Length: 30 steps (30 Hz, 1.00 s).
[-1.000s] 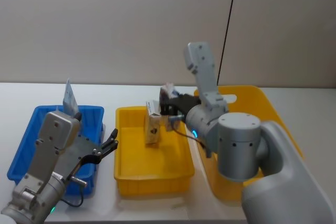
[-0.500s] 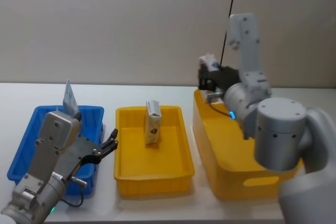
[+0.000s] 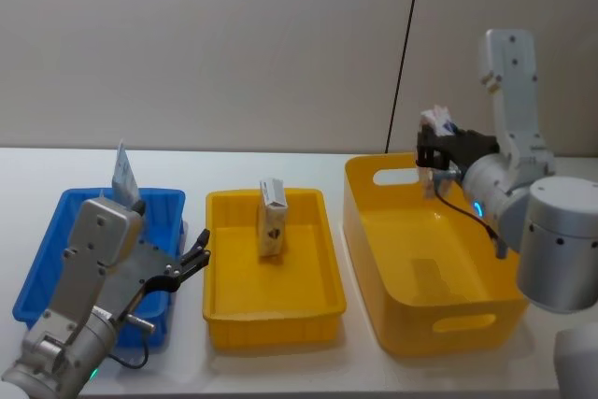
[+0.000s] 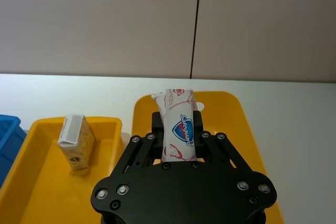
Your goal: Bimanual collaborative sorting of washing and personal care products
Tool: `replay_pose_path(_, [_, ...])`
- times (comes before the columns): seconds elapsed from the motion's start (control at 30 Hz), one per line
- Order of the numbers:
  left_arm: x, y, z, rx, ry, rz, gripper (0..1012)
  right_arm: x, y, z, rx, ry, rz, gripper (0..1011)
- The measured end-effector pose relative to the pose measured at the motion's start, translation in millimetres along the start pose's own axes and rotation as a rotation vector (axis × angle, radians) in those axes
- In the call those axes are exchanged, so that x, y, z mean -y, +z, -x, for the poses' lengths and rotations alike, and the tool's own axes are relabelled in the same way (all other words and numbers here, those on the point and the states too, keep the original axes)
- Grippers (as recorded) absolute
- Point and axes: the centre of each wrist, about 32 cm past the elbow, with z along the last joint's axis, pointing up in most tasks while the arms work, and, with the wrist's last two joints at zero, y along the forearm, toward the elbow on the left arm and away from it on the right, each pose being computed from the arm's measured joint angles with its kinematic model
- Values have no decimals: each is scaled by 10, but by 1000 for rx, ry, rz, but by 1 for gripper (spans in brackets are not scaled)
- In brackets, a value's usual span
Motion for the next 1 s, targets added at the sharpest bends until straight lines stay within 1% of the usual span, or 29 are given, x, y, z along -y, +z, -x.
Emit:
replay_pose_path(0.03, [0,0,0,0,0,0,1001,0,0,0,0,0,0,267])
replay_pose_path(0.17, [0,0,0,0,0,0,1001,0,-28,-68,-12,4,10,267])
replay_pose_path(0.23, [0,0,0,0,0,0,1001,-3,-45,-103,-18,9,14,304])
replay_pose_path(0.3, [0,0,0,0,0,0,1001,-5,-60,-126,-21,10,17,364])
replay_pose_path(0.33, [0,0,0,0,0,0,1001,-7,-69,-144,-24,13,17,417])
replay_pose_path(0.4, [0,0,0,0,0,0,1001,-7,-81,-162,-26,15,17,461])
replay_pose_path(0.47, [0,0,0,0,0,0,1001,-8,-95,-182,-29,19,16,545])
replay_pose_path(0.57, [0,0,0,0,0,0,1001,-6,-112,-204,-31,23,12,641])
replay_pose_path(0.6, [0,0,0,0,0,0,1001,-3,-119,-213,-32,25,10,694])
replay_pose_path(0.73, [0,0,0,0,0,0,1001,9,-133,-234,-33,30,0,812])
replay_pose_path(0.77, [0,0,0,0,0,0,1001,13,-136,-239,-32,31,-3,827])
replay_pose_path(0.8, [0,0,0,0,0,0,1001,20,-142,-246,-30,34,-12,881])
replay_pose_path(0.87, [0,0,0,0,0,0,1001,27,-148,-253,-27,37,-22,911])
replay_pose_path(0.9, [0,0,0,0,0,0,1001,37,-158,-262,-21,40,-33,946])
replay_pose_path(0.93, [0,0,0,0,0,0,1001,37,-158,-262,-21,40,-33,946])
replay_pose_path(0.97, [0,0,0,0,0,0,1001,45,-168,-270,-14,46,-47,991])
replay_pose_path(1.0, [0,0,0,0,0,0,1001,50,-174,-273,-10,48,-54,1002])
